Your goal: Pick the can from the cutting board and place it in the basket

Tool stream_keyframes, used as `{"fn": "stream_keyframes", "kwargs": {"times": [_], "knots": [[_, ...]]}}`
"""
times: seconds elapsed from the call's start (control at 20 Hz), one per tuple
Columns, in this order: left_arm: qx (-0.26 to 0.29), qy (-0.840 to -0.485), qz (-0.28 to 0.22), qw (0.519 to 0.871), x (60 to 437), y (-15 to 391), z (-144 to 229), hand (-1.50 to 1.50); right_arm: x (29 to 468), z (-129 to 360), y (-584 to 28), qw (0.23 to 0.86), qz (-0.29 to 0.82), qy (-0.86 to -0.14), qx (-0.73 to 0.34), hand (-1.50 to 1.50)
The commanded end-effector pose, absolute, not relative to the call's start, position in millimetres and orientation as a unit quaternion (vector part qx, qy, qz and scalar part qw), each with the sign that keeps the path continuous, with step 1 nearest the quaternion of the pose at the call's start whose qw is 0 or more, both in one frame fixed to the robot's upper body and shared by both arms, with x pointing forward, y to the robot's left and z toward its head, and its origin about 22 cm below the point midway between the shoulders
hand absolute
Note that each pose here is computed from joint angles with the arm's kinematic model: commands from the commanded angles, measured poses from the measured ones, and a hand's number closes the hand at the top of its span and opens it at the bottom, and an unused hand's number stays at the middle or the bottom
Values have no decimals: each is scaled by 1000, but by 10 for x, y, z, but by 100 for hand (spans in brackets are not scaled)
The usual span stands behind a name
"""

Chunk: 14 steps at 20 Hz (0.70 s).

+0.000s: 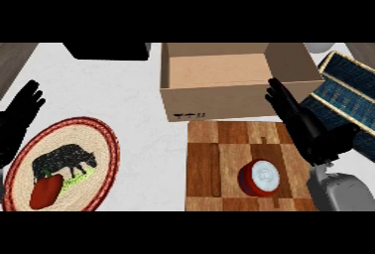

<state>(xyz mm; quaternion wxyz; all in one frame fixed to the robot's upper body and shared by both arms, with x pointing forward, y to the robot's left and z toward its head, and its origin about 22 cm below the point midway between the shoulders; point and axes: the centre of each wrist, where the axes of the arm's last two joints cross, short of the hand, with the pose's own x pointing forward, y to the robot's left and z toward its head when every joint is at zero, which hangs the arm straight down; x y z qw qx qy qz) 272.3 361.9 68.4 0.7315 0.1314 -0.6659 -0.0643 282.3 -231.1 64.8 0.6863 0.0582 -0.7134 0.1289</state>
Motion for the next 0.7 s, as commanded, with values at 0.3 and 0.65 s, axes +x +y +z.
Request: {"fn": "stream_keyframes", "kwargs": {"times": [0.3,0.65], "knots": [[79,-649,-48,756,2836,3273,479,0,3146,1838,-2046,392,368,-817,209,150],[94,-637,-29,764,2897,3310,603,0,2406,1187,-1402,312,359,-851,222,-150]]}}
